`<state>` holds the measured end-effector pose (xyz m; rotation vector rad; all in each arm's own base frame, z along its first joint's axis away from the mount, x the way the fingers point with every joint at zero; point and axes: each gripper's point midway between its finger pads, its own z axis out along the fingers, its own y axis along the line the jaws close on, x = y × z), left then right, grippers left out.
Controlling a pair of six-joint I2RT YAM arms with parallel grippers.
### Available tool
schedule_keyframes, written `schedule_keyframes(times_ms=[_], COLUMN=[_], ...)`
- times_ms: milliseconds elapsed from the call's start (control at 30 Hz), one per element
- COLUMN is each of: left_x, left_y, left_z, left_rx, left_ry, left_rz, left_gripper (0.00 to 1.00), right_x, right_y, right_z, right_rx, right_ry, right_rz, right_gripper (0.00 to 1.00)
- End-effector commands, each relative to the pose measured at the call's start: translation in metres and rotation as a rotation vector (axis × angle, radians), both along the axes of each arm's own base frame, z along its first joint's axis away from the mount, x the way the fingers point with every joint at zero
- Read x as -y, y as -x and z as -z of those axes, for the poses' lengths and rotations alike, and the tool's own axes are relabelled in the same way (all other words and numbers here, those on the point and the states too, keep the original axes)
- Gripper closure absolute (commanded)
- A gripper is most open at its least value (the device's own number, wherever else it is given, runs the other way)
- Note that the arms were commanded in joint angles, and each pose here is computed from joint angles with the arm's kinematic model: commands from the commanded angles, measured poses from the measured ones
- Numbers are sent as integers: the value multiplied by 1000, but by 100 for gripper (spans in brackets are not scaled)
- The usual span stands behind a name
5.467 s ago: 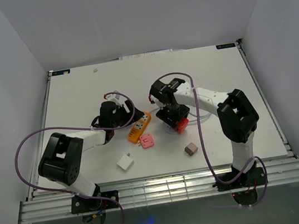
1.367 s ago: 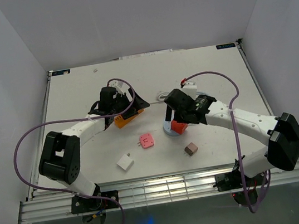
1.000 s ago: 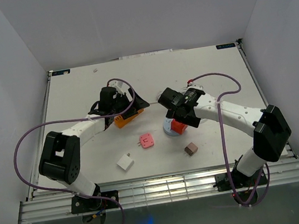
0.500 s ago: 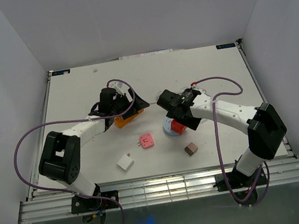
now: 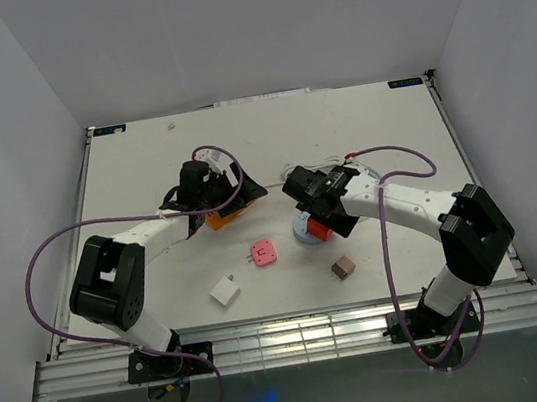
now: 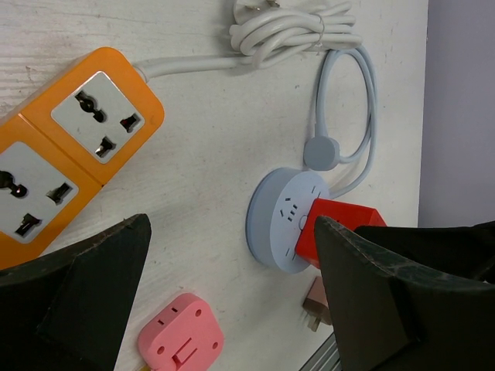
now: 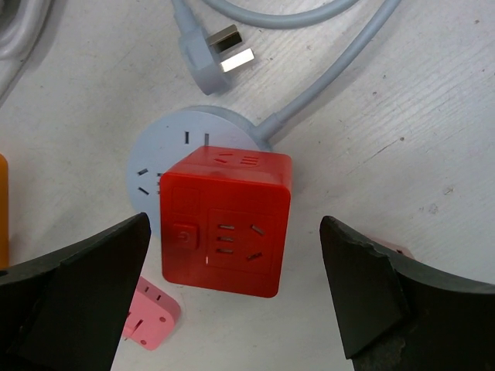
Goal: Insert the plug
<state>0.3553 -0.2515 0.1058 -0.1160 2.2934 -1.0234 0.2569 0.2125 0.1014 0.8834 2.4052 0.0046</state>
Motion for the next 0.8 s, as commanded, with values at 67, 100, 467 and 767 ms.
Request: schedule_keyframes(times_ms=[67, 100, 467, 767], left_x=[-1, -1, -21, -39], left_y=[-1, -1, -3, 0], left_z=[-6, -6, 4, -17], left_rx=[44, 44, 32, 142], left_ry=[-1, -3, -20, -39], left_rz=[0, -1, -45, -100], left_gripper=[3, 3, 3, 3], right_x=[5, 3, -11, -47], right_y=[-2, -3, -13, -15], right_z=[6, 6, 12, -4], right_rx=[37, 38, 64, 184], right_ry=[-5, -5, -19, 16], right_rz=[36, 35, -153, -778], right_gripper=[3, 3, 63, 69])
